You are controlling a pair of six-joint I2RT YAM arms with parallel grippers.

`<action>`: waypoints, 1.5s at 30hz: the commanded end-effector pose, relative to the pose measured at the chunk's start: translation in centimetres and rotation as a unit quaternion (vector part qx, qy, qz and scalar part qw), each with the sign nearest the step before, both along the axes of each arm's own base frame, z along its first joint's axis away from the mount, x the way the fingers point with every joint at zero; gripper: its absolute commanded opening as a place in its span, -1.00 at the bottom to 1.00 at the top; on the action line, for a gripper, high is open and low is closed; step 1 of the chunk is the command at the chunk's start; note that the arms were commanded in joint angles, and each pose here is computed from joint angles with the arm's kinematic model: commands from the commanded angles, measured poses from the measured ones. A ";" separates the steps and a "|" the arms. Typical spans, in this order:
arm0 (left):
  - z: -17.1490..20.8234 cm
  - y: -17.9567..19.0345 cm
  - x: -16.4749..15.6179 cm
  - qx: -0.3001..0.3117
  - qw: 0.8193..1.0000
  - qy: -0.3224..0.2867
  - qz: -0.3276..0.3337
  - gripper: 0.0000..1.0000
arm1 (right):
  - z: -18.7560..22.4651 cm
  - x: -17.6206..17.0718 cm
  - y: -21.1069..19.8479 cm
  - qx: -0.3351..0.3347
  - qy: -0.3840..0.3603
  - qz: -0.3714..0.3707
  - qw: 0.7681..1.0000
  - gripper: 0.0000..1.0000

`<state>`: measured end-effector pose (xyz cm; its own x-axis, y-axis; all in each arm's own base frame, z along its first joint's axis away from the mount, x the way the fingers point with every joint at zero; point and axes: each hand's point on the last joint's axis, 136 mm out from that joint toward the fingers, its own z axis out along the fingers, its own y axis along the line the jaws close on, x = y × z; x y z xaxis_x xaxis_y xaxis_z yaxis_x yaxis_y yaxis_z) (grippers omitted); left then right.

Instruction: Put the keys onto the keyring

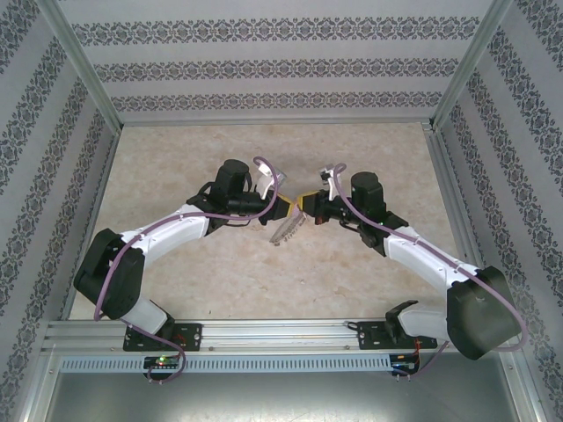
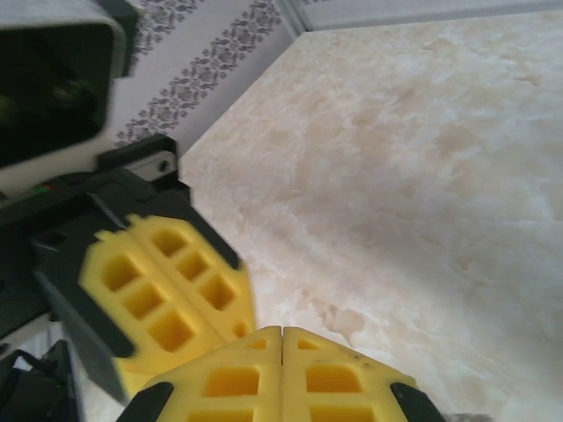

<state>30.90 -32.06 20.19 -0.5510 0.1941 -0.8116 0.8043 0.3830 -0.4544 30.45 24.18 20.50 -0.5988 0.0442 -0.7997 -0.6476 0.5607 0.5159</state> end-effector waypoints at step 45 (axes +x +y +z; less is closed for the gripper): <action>-9.9 -5.5 -0.9 0.130 0.987 0.069 0.064 0.02 | -14.4 -8.4 -10.6 -0.108 0.273 -0.202 0.934 -1.00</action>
